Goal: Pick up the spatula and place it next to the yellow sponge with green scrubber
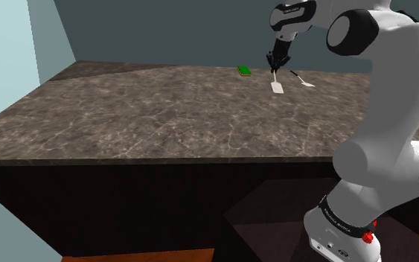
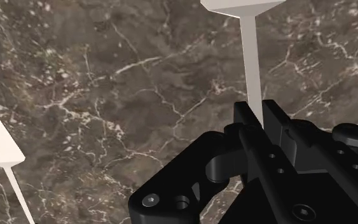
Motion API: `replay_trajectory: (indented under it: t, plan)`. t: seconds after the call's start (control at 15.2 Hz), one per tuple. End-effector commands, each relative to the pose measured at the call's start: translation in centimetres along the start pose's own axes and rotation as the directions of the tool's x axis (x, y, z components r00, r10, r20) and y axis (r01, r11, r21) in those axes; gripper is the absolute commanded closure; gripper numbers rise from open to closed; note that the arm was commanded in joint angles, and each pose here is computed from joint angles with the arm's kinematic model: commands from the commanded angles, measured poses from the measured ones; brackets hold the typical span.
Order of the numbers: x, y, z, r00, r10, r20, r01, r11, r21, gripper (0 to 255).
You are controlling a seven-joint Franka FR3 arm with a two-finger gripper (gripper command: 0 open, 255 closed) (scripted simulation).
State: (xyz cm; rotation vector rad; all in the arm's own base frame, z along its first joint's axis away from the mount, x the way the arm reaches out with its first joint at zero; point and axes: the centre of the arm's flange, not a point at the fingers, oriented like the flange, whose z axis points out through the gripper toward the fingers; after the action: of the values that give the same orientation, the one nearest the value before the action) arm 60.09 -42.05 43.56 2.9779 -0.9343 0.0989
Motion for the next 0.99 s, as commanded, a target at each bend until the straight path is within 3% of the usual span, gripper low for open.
replay_trajectory:
  t: [0.0, 0.92]
  plan:
    - [1.6, 2.1, 0.3, 1.000, -0.001, 0.000, 0.001, 1.000, 0.000, 255]
    - [2.4, 3.5, 6.7, 1.000, -0.001, 0.000, 0.001, 1.000, 0.000, 255]
